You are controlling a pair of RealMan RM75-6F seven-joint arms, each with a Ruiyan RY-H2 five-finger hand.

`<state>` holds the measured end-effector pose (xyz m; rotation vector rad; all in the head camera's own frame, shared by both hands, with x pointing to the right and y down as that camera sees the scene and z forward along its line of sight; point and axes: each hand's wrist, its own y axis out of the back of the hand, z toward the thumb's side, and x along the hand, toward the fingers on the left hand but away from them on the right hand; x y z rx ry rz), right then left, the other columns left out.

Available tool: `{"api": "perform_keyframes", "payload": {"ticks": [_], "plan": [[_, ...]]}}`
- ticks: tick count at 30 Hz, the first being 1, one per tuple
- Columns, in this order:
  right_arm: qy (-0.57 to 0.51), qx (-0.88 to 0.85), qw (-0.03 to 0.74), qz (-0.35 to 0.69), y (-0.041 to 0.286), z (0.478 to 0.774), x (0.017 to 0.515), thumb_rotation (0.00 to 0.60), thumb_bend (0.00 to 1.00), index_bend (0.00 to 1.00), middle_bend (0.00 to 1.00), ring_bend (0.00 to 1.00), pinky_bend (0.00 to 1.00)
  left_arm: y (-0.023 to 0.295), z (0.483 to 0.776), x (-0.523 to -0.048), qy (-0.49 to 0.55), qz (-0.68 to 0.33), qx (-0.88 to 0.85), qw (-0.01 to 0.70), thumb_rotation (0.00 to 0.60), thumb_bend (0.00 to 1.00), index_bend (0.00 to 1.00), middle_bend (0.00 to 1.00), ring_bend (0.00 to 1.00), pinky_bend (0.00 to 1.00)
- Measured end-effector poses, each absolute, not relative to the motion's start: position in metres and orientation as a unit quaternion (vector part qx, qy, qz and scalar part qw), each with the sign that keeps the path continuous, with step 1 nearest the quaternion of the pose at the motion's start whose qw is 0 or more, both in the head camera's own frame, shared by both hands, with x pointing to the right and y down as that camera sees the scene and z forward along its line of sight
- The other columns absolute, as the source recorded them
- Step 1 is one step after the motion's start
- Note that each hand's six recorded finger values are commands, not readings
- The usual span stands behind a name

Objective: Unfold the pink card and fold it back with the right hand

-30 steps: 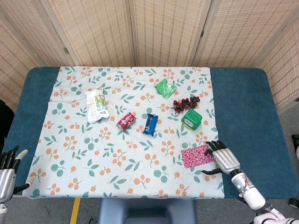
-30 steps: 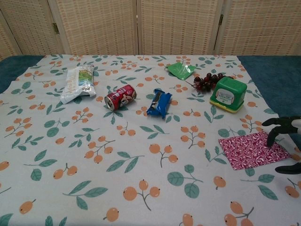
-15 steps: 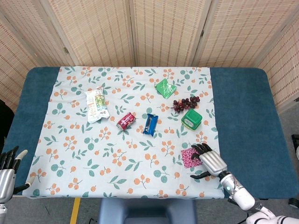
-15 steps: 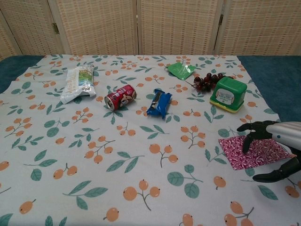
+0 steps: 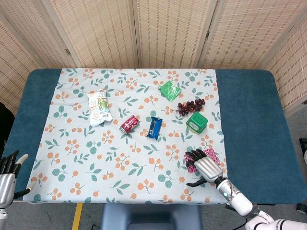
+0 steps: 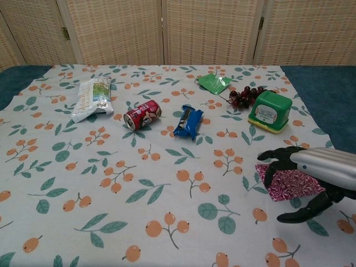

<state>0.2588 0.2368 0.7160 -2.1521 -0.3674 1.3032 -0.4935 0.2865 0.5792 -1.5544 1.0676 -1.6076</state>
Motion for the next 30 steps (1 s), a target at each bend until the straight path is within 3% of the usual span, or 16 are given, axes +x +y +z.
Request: {"api": "perform_keyframes", "payload": {"ticks": [30], "plan": [[-0.158,-0.777,0.289,0.537,0.228,0.716,0.305,0.330,0.11,0.33,0.10,0.00,0.00,0.287,0.579,-0.491,0.408,-0.611,-0.595,0.326,0.600,0.28,0.17,0.02,0.06,0.00]]}}
